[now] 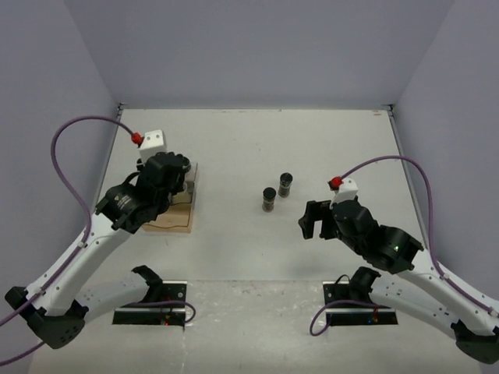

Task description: Organize the condiment bottles

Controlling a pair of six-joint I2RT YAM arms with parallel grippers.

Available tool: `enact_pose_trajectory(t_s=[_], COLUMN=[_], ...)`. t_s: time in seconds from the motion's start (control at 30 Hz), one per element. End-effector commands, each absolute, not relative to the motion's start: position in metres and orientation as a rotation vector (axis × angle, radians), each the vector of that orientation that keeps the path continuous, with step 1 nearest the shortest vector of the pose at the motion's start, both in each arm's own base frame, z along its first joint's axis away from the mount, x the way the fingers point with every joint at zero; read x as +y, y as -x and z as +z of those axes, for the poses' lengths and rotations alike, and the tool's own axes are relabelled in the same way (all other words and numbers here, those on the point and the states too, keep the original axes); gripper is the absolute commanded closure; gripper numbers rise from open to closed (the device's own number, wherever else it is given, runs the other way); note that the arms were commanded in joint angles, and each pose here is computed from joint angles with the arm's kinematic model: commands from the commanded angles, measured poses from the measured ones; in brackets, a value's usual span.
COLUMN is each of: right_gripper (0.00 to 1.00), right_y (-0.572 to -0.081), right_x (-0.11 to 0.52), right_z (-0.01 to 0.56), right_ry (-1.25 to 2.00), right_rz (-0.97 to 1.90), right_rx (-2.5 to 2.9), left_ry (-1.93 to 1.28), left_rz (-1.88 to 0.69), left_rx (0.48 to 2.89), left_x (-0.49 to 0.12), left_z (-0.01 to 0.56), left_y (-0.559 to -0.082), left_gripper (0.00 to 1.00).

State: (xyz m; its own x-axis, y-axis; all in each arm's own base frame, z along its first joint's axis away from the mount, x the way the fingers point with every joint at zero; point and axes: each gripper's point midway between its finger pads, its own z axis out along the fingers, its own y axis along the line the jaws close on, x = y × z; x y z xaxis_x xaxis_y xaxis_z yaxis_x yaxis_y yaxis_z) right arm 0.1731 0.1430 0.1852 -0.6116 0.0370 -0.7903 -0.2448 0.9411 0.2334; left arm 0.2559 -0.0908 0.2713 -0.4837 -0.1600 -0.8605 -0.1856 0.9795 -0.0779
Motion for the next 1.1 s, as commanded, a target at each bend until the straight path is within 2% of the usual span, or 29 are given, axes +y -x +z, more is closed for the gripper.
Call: enact_pose_trajectory(t_s=[0.0,0.03,0.13,0.27,0.53,0.73,1.0,1.03,1.07], right_gripper=[0.01,0.01,0.01,0.01,0.01,0.01,0.01,0.01,0.01], right_y=[-0.175,-0.175,-0.174,-0.172,-0.172,-0.171,-0.17,-0.171,-0.171], right_x=[0.143,0.144,0.143,0.143,0.144,0.144,0.145,0.145,0.145], right_z=[0.187,0.187,0.188,0.191,0.189,0.19,0.189,0.188,0.187], right_ry=[0.127,0.131,0.127,0.125,0.133,0.133,0.139,0.138,0.14], right_rz=[0.4,0.403,0.404,0.421,0.418,0.418,0.416,0.414,0.411], right_rx=[2.179,2.181,2.178,2.162,2.167,2.165,2.168,2.169,2.171], left_ry=[0.382,0.461,0.556,0.679,0.799,0.839,0.939,0.945,0.954], left_rz=[0.133,0.126,0.123,0.209,0.322,0.31,0.459,0.456,0.449], left_rx=[2.106,2.06,2.12,2.134,2.08,2.098,2.1,2.09,2.072], left_x=[-0.047,-0.033,-0.026,-0.004,0.023,0.022,0.037,0.038,0.039], left_z=[0.246,0.248,0.199,0.167,0.158,0.135,0.111,0.112,0.112], left_y=[-0.252,-0.261,-0.266,-0.269,-0.259,-0.26,-0.247,-0.246,-0.246], left_gripper=[1.0,1.0,1.0,1.0,1.0,1.0,1.0,0.97,0.88])
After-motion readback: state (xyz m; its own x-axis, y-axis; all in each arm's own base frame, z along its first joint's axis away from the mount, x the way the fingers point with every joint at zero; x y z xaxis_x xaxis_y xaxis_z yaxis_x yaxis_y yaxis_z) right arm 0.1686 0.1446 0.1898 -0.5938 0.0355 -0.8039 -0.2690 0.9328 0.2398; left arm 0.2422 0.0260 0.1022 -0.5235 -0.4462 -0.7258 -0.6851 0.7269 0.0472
